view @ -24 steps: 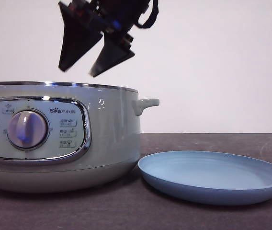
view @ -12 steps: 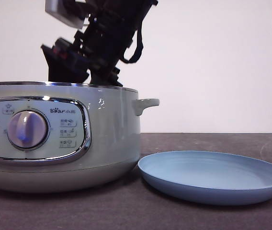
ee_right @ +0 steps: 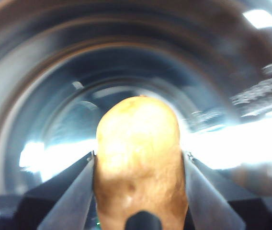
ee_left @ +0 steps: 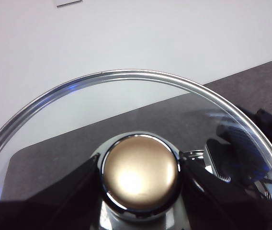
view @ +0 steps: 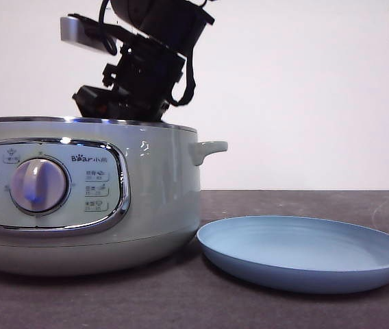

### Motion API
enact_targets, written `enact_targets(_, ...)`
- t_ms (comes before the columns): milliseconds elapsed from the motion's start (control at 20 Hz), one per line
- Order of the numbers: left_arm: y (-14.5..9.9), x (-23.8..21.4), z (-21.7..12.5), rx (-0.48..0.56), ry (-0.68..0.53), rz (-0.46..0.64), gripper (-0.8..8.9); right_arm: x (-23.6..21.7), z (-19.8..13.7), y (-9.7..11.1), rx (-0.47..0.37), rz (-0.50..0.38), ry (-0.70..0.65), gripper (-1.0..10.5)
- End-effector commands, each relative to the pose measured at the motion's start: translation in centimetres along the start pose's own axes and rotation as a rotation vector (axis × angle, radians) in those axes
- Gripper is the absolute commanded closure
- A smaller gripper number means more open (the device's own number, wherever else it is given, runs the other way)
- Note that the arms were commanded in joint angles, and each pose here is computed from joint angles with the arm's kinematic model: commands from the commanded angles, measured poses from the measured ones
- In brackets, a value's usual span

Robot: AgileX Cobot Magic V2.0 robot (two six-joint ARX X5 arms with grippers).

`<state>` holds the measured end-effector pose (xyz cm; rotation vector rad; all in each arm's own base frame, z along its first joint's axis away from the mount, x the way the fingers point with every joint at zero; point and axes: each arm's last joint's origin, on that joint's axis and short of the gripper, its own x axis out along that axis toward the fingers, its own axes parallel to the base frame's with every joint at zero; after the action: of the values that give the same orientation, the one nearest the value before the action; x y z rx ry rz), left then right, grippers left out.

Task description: Take the potato out from the steamer,put the potato on the plate,close the lid

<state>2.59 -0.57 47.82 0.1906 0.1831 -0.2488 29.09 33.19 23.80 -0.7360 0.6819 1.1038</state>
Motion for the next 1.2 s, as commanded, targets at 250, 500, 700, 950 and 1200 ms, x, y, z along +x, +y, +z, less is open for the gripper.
enact_targets(250,0.2,-0.2,1.3,-0.013,-0.113,0.017,8.21,-8.9,3.4,-2.0,0.033,-0.091,-0.140,9.6)
enact_targets(500,-0.2,2.4,2.4,-0.012,-0.110,0.007,8.21,-20.7,0.3,-4.4,0.240,-0.223,-0.209,9.6)
enact_targets(700,-0.9,5.6,3.1,-0.002,-0.067,-0.011,8.21,-25.6,-4.2,-5.7,0.392,-0.205,-0.142,9.6)
enact_targets(950,-1.9,9.7,3.8,0.008,-0.036,-0.093,8.22,-26.2,-9.2,-7.3,0.614,-0.157,-0.096,9.6)
enact_targets(1200,-2.8,13.0,3.8,0.016,0.011,-0.145,8.21,-19.9,-13.0,-6.6,0.712,-0.077,0.021,9.6)
